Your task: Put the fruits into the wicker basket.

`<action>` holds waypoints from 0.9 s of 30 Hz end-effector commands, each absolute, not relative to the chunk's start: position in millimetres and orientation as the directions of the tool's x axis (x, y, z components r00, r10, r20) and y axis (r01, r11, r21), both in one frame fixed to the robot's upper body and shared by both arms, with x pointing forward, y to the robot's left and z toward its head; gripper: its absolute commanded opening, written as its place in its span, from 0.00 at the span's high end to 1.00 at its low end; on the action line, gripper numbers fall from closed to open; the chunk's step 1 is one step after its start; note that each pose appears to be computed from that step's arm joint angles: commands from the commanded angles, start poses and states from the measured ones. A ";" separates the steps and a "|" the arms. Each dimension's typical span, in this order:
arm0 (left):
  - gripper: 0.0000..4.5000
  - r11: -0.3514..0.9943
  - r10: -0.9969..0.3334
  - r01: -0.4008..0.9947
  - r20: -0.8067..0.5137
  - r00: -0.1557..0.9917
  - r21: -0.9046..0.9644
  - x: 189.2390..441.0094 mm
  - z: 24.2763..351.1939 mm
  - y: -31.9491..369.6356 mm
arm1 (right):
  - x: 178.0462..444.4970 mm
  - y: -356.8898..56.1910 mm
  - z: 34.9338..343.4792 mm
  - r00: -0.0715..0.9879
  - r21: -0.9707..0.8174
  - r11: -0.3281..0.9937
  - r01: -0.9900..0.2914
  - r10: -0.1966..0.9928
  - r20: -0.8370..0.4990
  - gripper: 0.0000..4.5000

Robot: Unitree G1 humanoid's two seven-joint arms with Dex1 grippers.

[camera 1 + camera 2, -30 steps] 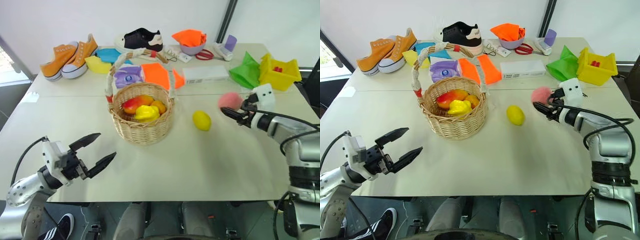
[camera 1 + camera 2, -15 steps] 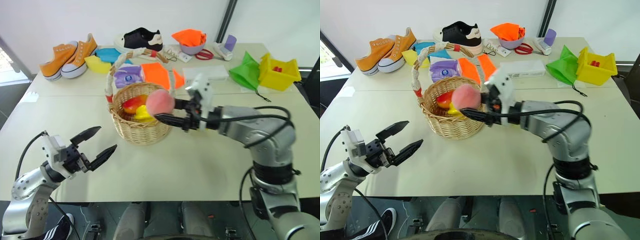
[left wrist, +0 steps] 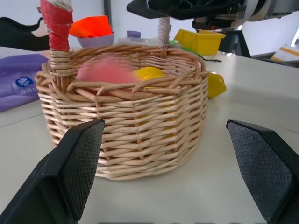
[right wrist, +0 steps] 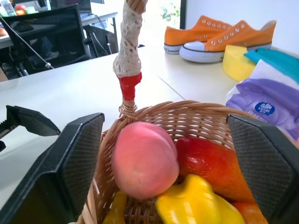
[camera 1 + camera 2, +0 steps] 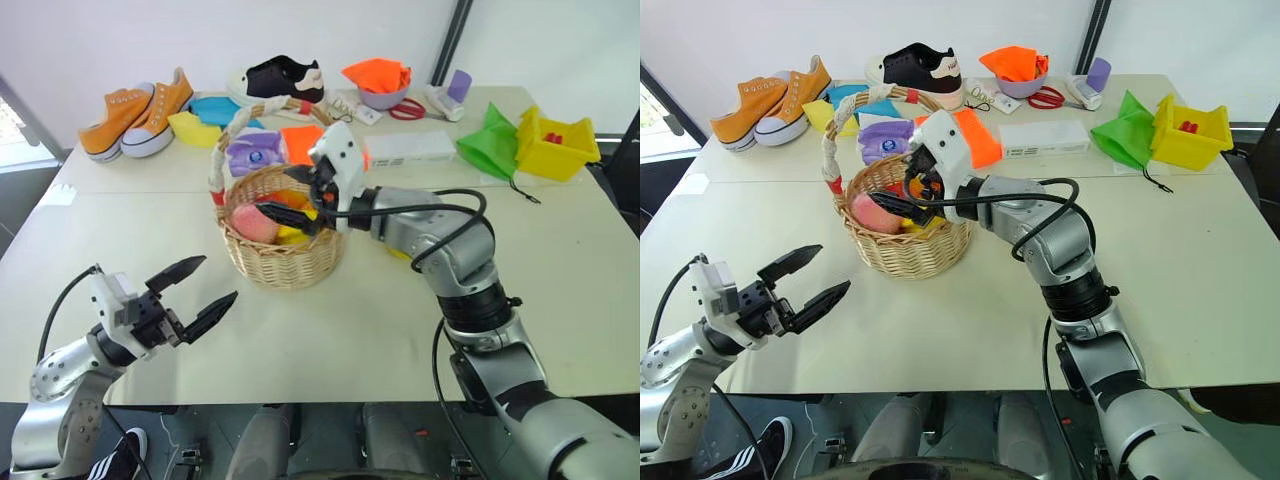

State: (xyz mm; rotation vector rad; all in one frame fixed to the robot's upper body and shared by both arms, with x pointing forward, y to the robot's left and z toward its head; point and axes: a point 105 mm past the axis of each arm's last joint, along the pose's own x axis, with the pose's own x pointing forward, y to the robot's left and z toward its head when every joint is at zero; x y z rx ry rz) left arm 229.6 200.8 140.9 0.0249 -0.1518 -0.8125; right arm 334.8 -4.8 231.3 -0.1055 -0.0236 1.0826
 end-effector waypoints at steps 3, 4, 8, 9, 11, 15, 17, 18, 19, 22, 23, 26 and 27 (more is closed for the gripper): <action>0.00 0.616 -0.787 0.784 0.111 0.607 0.077 214.5 146.6 191.0 | 320.5 -53.6 253.5 0.497 -0.145 0.501 -0.853 0.865 0.065 0.01; 0.00 0.600 -0.799 0.796 0.095 0.593 0.079 212.5 145.3 189.7 | 313.5 -65.6 246.3 0.496 -0.149 0.494 -0.856 0.868 0.031 0.01; 0.00 0.561 -0.827 0.825 0.081 0.556 0.072 209.8 142.7 182.9 | 305.6 -106.8 219.3 0.586 -0.157 0.569 -0.807 0.805 -0.093 0.01; 0.00 0.550 -0.835 0.832 0.075 0.545 0.070 209.9 140.8 180.4 | 310.6 -118.6 207.9 0.639 -0.183 0.614 -0.768 0.755 -0.151 0.01; 0.00 0.529 -0.848 0.846 0.065 0.525 0.071 211.4 137.2 176.5 | 318.7 -136.5 185.4 0.706 -0.197 0.680 -0.707 0.660 -0.255 0.01; 0.00 0.508 -0.861 0.858 0.069 0.504 0.077 218.4 137.8 171.5 | 331.8 -136.9 172.4 0.761 -0.205 0.738 -0.643 0.587 -0.275 0.01; 0.00 0.502 -0.865 0.861 0.066 0.498 0.080 219.6 137.4 170.2 | 340.5 -140.1 169.6 0.799 -0.257 0.760 -0.597 0.534 -0.276 0.01; 0.00 0.501 -0.865 0.862 0.066 0.497 0.081 219.9 137.2 170.2 | 344.1 -143.8 167.7 0.815 -0.261 0.776 -0.574 0.507 -0.281 0.01; 0.00 0.502 -0.865 0.861 0.066 0.498 0.080 220.1 137.3 170.6 | 347.8 -149.5 165.3 0.831 -0.277 0.790 -0.546 0.472 -0.292 0.01; 0.00 0.515 -0.857 0.854 0.062 0.511 0.072 220.1 134.7 173.8 | 350.0 -154.9 156.8 0.834 -0.232 0.817 -0.528 0.447 -0.324 0.01; 0.00 0.518 -0.856 0.853 0.059 0.514 0.071 219.9 134.2 175.5 | 350.9 -155.5 153.0 0.834 -0.234 0.818 -0.525 0.438 -0.337 0.01; 0.00 0.530 -0.848 0.845 0.067 0.526 0.077 221.0 137.5 178.7 | 356.5 -162.2 144.4 0.849 -0.228 0.846 -0.483 0.389 -0.357 0.01; 0.00 0.531 -0.847 0.843 0.068 0.527 0.079 221.2 138.2 178.9 | 357.7 -163.9 142.1 0.851 -0.219 0.853 -0.473 0.378 -0.364 0.01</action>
